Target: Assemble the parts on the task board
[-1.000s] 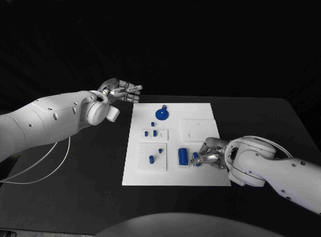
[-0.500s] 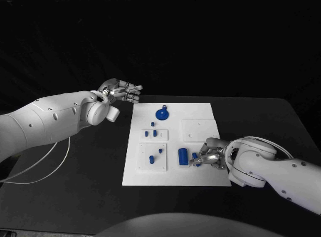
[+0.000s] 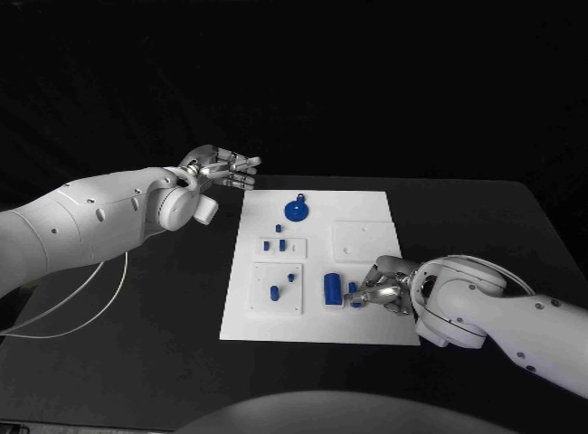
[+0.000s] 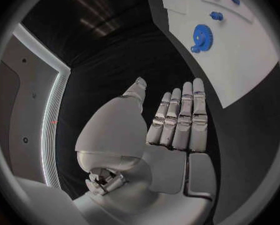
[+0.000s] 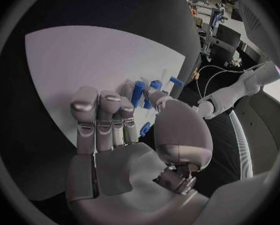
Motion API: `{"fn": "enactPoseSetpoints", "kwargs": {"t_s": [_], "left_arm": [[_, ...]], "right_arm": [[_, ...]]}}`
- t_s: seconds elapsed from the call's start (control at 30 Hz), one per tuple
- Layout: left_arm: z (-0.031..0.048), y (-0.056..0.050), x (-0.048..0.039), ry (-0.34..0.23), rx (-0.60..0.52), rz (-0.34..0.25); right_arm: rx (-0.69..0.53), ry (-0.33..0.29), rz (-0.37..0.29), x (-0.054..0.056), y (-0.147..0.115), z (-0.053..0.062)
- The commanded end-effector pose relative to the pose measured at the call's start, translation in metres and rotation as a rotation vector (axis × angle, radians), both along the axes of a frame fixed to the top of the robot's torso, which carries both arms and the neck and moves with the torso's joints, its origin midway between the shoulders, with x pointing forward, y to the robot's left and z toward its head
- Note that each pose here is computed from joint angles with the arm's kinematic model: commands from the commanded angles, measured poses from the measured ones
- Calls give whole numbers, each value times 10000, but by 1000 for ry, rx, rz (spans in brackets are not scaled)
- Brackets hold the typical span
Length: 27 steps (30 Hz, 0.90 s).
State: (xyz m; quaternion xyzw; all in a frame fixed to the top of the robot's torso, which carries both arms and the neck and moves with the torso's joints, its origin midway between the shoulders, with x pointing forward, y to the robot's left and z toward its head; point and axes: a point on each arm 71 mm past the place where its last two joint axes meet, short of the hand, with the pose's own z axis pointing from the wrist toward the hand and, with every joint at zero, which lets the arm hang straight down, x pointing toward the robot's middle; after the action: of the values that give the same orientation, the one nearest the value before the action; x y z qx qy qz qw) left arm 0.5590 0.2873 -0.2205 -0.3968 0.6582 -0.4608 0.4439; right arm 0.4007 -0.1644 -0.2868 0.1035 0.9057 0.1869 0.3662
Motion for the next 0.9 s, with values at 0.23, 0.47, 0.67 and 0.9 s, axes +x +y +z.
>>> {"fn": "enactPoseSetpoints", "kwargs": {"t_s": [0.23, 0.47, 0.67, 0.9], "left_arm": [[5, -23, -5, 1, -7, -19], [4, -20, -7, 3, -7, -19], [4, -8, -8, 4, -5, -16], [2, 0, -10, 6, -4, -15]], "right_arm": [[25, 36, -12, -50, 2, -29], [28, 37, -23, -50, -34, -25], [45, 47, -47, -38, -87, -22], [86, 58, -65, -21, -112, 9]]}}
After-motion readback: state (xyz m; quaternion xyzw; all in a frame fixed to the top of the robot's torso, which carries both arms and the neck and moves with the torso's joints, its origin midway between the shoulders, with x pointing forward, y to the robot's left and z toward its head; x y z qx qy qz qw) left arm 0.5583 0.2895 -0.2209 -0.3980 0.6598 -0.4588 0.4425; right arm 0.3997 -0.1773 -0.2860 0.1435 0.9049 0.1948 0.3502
